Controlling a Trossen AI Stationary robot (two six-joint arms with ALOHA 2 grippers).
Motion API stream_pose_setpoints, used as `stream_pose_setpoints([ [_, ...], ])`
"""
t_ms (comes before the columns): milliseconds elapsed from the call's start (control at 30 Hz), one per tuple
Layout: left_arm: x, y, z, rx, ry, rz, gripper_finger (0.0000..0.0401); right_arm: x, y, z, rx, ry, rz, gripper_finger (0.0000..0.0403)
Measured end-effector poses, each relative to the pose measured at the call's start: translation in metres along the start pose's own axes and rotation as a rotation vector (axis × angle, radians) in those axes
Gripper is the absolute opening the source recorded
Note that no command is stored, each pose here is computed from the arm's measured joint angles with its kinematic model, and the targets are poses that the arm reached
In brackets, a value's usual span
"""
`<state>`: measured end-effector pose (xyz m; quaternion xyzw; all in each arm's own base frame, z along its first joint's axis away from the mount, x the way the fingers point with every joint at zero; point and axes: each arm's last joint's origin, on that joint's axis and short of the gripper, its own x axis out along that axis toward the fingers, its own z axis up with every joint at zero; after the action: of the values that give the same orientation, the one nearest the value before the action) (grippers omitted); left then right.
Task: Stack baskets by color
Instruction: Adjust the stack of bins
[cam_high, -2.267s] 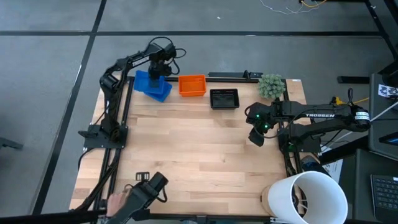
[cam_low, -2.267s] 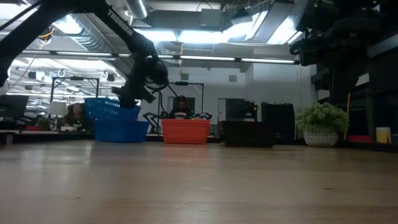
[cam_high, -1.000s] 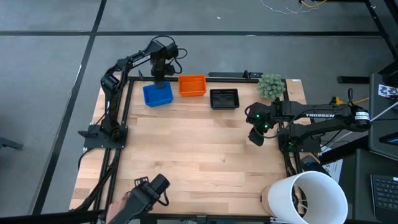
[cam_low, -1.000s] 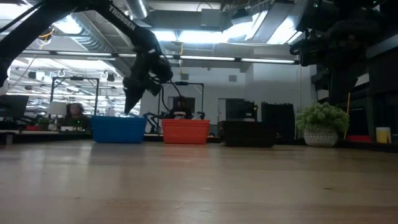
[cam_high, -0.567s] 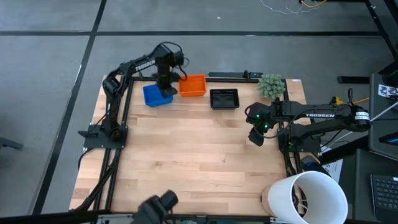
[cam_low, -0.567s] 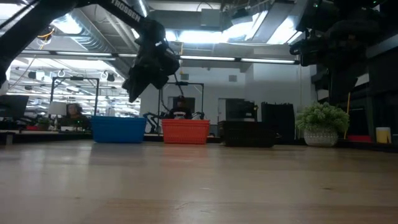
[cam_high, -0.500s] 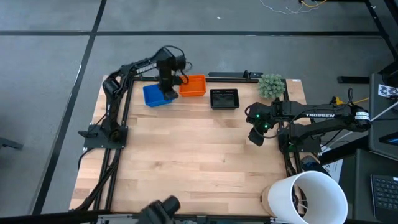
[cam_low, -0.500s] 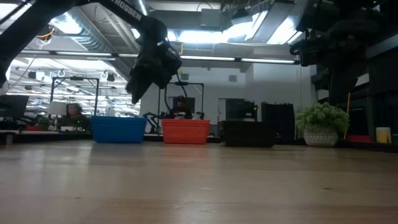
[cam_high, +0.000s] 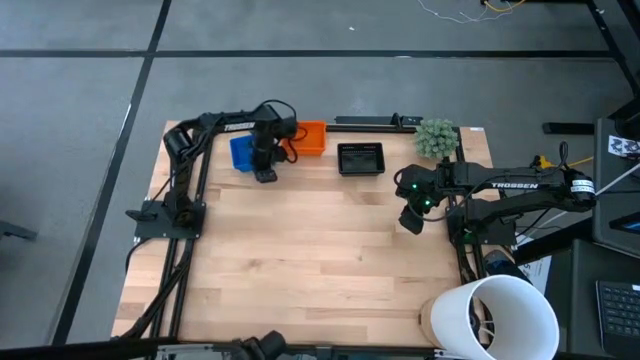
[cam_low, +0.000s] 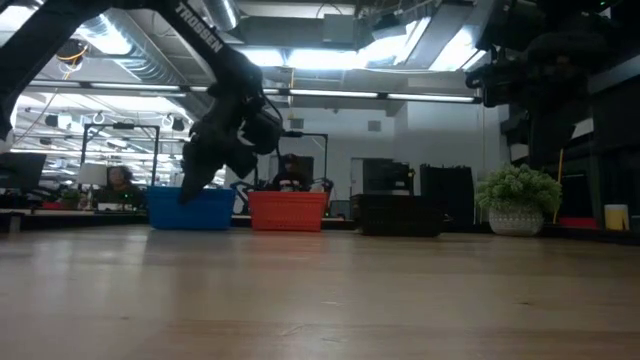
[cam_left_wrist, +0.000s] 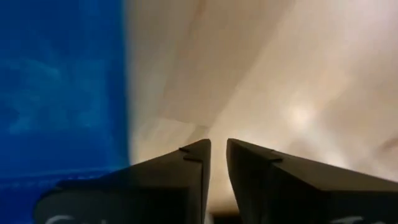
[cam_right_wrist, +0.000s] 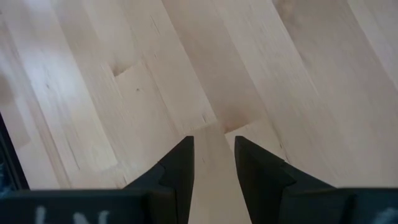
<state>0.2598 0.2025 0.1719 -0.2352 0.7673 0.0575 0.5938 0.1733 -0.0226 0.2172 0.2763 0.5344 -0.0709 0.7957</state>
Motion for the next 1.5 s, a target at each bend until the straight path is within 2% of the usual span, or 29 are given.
stream_pose_setpoints([
  [267, -0.003, 0.02, 0.009, 0.091, -0.077, 0.247, 0.0009, 0.0, 0.001, 0.003, 0.007, -0.027, 0.012, 0.0115],
  [367, -0.003, 0.023, 0.008, 0.101, -0.077, 0.247, 0.0002, 0.0, 0.001, 0.003, 0.035, -0.03, 0.014, 0.0115],
  [567, -0.004, 0.024, -0.004, 0.051, 0.015, 0.201, 0.0002, 0.0, 0.001, 0.003, 0.035, -0.029, 0.014, 0.0115],
  [800, -0.039, 0.002, -0.016, 0.114, -0.174, 0.264, 0.0001, 0.0, 0.001, 0.003, 0.005, -0.03, 0.013, 0.0115],
  [900, -0.052, -0.002, -0.03, 0.089, -0.253, 0.246, 0.0001, 0.0, 0.001, 0.003, 0.014, -0.029, 0.014, 0.0115],
  [1000, -0.044, -0.001, -0.037, 0.055, -0.348, 0.15, 0.0001, 0.0, 0.001, 0.003, 0.014, -0.029, 0.014, 0.0115],
  [1067, -0.03, 0.0, -0.04, 0.049, -0.384, 0.13, 0.0001, 0.0, 0.001, 0.003, 0.013, -0.03, 0.014, 0.0115],
  [1200, -0.005, -0.001, -0.046, 0.051, -0.423, 0.192, 0.0001, 0.0, 0.001, 0.003, 0.012, -0.029, 0.014, 0.0115],
  [1333, -0.005, -0.004, -0.051, 0.051, -0.533, 0.301, 0.0, 0.0, 0.001, 0.003, 0.014, -0.03, 0.014, 0.0115],
  [1500, -0.001, 0.004, -0.064, 0.009, -0.509, 0.303, 0.0, 0.0, 0.001, 0.003, 0.015, -0.032, 0.015, 0.0115],
])
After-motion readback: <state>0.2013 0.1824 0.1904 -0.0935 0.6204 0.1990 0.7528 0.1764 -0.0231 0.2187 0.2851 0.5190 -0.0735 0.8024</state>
